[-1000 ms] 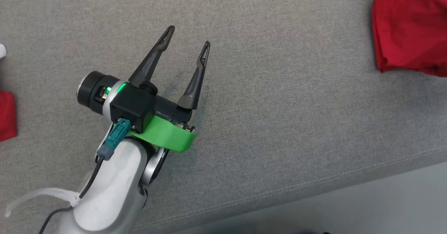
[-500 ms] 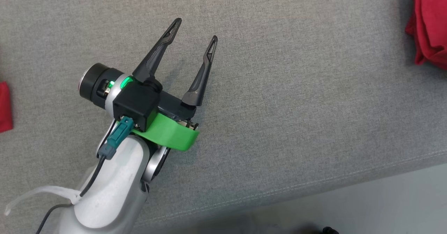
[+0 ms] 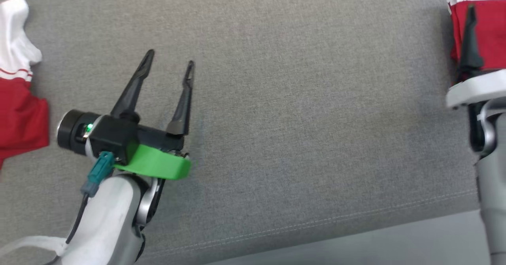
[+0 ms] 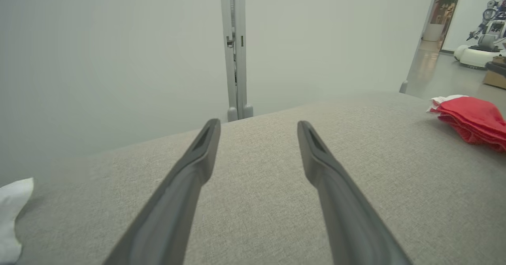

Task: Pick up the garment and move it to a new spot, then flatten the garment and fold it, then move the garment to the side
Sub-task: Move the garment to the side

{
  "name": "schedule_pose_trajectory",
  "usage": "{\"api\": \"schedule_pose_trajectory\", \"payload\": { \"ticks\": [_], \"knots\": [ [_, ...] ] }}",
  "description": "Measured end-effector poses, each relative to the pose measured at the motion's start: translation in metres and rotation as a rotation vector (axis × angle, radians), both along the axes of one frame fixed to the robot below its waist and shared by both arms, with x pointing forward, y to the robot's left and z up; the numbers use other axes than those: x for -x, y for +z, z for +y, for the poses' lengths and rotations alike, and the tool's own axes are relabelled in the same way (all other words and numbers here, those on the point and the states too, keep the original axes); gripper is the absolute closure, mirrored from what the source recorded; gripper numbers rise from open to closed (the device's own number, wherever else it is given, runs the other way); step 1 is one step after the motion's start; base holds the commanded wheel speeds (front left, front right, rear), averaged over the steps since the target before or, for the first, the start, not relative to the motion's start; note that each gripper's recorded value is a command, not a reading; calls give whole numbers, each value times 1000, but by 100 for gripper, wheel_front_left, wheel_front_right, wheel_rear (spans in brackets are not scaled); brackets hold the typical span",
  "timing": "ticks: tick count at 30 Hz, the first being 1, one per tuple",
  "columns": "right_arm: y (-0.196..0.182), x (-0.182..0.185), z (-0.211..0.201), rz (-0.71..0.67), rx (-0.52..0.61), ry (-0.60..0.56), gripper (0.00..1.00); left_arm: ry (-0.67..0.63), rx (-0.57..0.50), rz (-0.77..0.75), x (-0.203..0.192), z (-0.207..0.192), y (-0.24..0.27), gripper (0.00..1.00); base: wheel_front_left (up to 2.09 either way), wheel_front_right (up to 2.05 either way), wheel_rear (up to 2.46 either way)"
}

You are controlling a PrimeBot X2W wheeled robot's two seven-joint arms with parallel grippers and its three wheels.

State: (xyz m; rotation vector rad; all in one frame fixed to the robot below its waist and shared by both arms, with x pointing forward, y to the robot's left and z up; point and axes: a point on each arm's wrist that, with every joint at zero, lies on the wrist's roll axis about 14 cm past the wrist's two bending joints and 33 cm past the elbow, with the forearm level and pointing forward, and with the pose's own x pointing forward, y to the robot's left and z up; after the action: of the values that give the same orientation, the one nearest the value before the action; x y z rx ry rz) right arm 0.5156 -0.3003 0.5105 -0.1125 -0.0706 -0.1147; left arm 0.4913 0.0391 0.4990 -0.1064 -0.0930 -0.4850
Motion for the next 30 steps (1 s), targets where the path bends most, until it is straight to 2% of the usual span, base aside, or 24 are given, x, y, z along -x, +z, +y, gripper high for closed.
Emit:
{"api": "schedule_pose_trajectory", "payload": {
  "ticks": [5,14,22,30],
  "knots": [
    [15,13,54,-75,-66,102,0,108,-10,-1,8,34,5,0,0,0,0],
    [20,51,128,-96,-135,255,0,267,-22,4,38,87,14,0,0,0,0],
    [13,98,147,-57,-195,278,0,371,-30,23,84,119,17,0,0,0,0],
    [17,136,141,-48,-208,250,0,408,-21,17,120,131,23,0,0,0,0]
  ]
}}
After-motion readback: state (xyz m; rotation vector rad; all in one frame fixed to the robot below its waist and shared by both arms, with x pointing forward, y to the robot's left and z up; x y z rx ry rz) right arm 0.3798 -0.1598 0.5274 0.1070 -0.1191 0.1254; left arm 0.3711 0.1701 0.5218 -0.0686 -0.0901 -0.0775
